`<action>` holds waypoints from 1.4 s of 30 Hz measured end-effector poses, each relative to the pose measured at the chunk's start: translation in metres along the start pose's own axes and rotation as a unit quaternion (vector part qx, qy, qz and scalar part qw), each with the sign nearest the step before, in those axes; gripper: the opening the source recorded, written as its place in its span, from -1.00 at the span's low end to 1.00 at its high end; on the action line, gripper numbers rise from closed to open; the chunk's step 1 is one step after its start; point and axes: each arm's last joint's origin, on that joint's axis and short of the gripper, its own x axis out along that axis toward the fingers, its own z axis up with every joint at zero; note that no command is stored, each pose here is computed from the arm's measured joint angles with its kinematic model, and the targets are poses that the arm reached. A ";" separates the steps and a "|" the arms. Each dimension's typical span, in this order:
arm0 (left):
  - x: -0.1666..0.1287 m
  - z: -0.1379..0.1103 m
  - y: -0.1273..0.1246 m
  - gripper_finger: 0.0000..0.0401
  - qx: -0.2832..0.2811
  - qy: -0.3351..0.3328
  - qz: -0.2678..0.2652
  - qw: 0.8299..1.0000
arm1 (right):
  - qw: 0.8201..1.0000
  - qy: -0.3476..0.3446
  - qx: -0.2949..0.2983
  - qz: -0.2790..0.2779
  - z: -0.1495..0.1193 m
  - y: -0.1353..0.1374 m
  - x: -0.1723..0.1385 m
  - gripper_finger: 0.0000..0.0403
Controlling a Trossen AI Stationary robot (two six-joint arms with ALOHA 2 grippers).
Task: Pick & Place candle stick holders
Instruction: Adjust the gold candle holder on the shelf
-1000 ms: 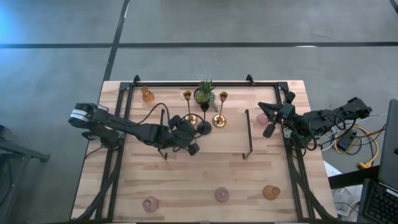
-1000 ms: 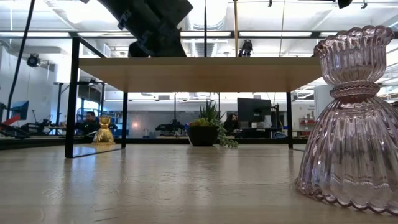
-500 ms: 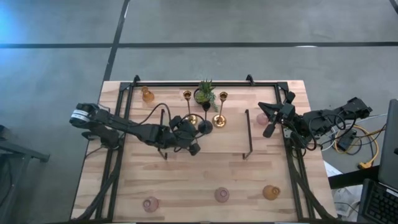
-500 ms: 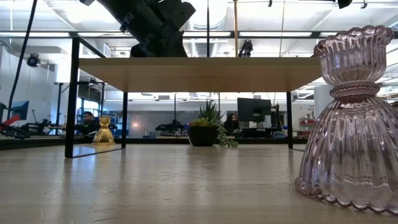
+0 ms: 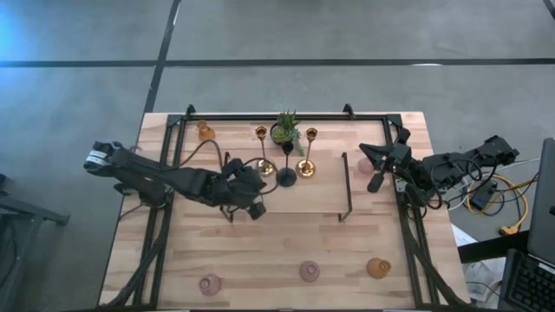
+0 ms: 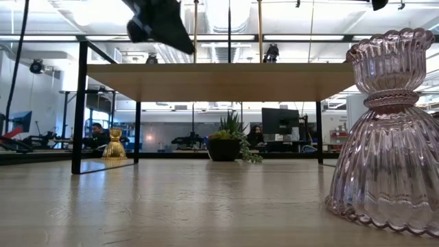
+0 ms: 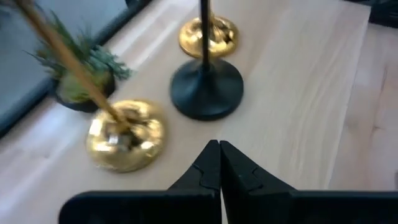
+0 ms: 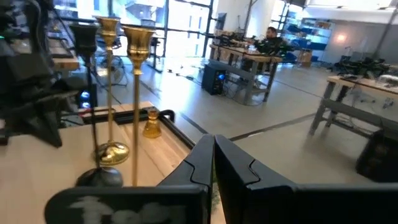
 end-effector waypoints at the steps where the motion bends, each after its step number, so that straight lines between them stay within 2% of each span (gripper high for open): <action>1: -0.006 0.001 0.002 -1.00 0.003 -0.005 0.002 1.000 | 1.000 0.001 0.002 0.012 0.000 0.001 0.000 -0.96; 6: -0.036 0.002 0.016 -1.00 0.020 -0.037 0.029 0.999 | 0.995 0.003 0.013 0.099 0.000 0.006 0.000 -0.96; 10: -0.057 -0.004 0.032 -0.99 0.018 -0.072 0.049 0.996 | 0.991 0.011 0.022 0.130 -0.002 0.012 0.002 -0.96; 16: -0.071 -0.020 0.057 -0.99 -0.002 -0.115 0.073 0.991 | 0.991 0.027 0.015 0.131 -0.008 0.030 0.014 -0.96; 27: -0.079 -0.048 0.082 -0.98 -0.031 -0.201 0.072 0.977 | 0.995 0.008 0.019 0.097 -0.011 0.058 0.036 -0.96; 36: -0.083 -0.060 0.094 -0.98 -0.044 -0.219 0.064 0.973 | 0.994 0.039 0.040 0.097 -0.032 0.087 0.055 -0.96; 42: -0.087 -0.061 0.097 -0.98 -0.050 -0.227 0.061 0.971 | 0.996 0.021 0.046 0.079 -0.040 0.100 0.073 -0.96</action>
